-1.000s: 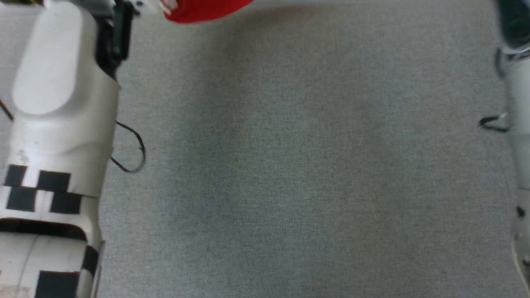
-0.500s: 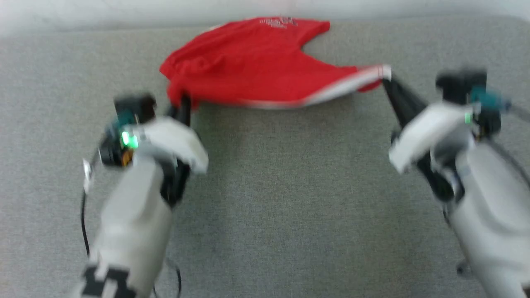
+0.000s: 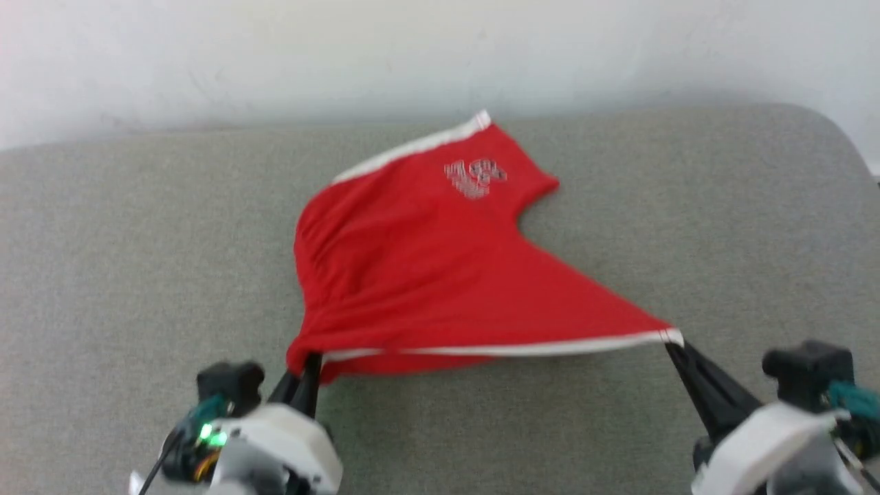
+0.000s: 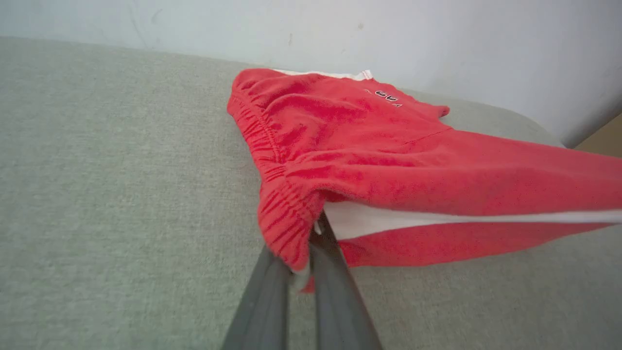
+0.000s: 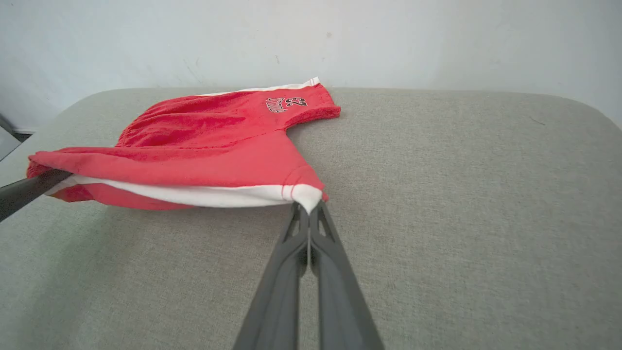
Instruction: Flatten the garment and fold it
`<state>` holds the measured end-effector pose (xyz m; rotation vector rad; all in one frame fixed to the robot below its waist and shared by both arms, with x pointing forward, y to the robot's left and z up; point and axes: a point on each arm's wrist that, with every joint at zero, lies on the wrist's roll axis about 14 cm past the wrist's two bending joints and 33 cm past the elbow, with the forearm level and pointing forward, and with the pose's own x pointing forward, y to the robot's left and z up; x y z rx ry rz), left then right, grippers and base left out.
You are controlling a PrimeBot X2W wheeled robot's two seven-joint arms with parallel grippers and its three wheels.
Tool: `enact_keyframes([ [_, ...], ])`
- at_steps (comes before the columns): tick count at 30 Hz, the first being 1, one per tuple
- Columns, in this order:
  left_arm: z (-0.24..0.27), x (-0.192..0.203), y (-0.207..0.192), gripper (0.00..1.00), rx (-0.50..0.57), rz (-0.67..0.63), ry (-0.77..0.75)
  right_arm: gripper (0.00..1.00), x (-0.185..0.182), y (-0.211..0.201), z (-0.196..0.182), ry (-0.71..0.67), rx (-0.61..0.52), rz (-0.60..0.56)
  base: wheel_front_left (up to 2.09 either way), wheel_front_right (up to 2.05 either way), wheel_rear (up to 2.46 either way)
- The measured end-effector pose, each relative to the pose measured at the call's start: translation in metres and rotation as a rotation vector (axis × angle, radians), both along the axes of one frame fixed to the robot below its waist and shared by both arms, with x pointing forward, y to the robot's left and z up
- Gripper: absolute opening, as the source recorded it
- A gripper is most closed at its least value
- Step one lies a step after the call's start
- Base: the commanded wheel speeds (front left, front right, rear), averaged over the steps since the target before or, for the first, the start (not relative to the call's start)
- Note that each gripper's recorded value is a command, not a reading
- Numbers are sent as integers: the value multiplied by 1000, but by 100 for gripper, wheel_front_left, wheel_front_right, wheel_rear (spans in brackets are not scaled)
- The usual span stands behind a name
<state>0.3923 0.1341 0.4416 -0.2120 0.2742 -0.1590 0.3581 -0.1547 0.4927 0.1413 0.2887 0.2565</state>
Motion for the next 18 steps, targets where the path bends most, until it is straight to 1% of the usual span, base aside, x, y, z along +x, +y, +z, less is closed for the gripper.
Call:
enact_keyframes([
  [6, 27, -48, 6, 0, 4, 15, 52, 0, -42, -1, 17, 35, -10, -38, 0, 0, 0],
  [10, 45, -69, 6, 0, -25, 18, 78, 0, -55, 0, 26, 52, -20, -37, 0, 0, 0],
  [12, 55, -68, 9, 0, -27, 27, 59, 0, -52, 2, 35, 31, -26, -28, 0, 0, 0],
  [14, 60, -65, 12, 0, -24, 28, 47, 0, -45, 0, 40, 8, -66, -18, 0, 0, 0],
  [18, 65, -43, 14, 0, -34, 21, 21, 0, -8, 7, 54, -56, -67, 21, 0, 0, 0],
])
